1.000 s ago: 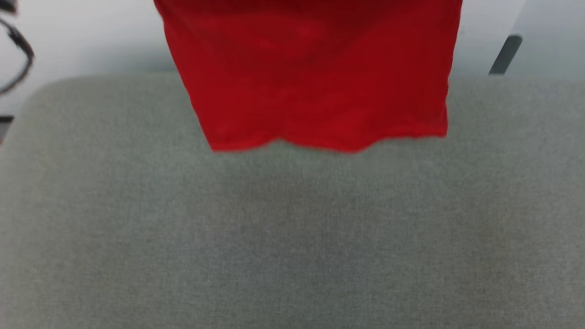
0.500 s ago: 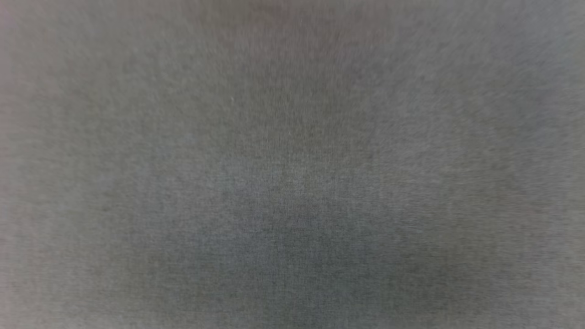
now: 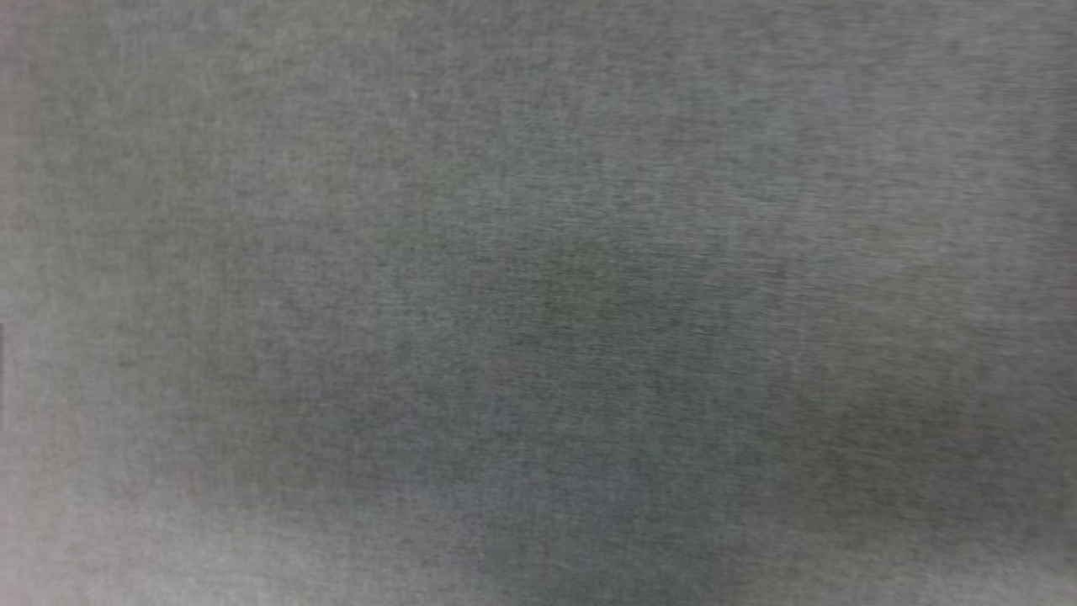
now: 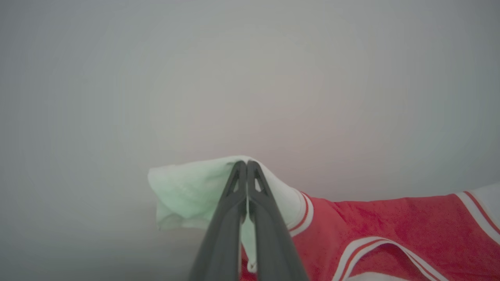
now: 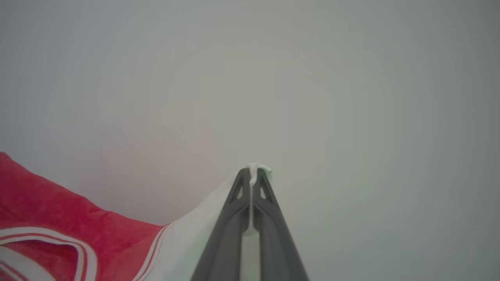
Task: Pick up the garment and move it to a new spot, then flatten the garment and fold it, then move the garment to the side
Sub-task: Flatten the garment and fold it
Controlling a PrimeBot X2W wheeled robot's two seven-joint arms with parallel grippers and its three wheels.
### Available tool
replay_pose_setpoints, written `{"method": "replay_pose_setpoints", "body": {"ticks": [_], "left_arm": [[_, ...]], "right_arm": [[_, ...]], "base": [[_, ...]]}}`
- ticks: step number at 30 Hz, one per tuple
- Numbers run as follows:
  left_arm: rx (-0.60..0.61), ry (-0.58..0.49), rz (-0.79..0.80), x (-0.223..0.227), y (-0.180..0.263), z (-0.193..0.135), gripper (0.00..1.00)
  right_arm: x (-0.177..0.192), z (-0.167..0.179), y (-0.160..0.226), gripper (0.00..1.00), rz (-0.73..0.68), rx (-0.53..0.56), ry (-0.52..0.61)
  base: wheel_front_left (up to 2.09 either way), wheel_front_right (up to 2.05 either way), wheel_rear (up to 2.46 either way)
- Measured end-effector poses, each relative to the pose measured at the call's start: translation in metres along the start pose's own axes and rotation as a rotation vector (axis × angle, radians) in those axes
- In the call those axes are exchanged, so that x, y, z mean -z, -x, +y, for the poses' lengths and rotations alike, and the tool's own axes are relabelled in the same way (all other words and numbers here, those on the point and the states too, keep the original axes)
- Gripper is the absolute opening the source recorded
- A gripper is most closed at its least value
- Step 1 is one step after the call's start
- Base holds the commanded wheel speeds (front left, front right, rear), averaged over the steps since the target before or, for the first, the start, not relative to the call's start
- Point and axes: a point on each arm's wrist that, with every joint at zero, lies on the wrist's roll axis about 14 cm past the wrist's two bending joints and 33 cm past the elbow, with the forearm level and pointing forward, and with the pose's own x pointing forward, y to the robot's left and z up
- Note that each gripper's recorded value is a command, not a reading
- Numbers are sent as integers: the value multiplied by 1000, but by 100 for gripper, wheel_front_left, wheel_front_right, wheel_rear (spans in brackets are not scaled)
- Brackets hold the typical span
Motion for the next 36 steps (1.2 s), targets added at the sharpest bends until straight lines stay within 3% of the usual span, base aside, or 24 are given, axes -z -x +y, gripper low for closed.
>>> {"method": "replay_pose_setpoints", "body": {"ticks": [3,9,15,18,27,36], "left_arm": [[-9,1,62,18,7,7,0],[-24,33,212,45,39,13,0],[-67,37,366,63,95,32,0],[-71,38,416,69,117,34,0],[-65,73,494,50,214,28,0],[-52,105,510,31,290,2,0]], "right_arm": [[26,9,7,0,48,-7,-62],[38,18,27,0,105,-12,-175],[50,39,73,0,248,-58,-287],[44,39,89,0,289,-62,-322],[-9,24,183,0,497,-60,-451],[-63,10,254,0,566,-30,-453]], "base": [[0,0,0],[0,0,0],[0,0,0],[0,0,0],[0,0,0],[0,0,0]]}}
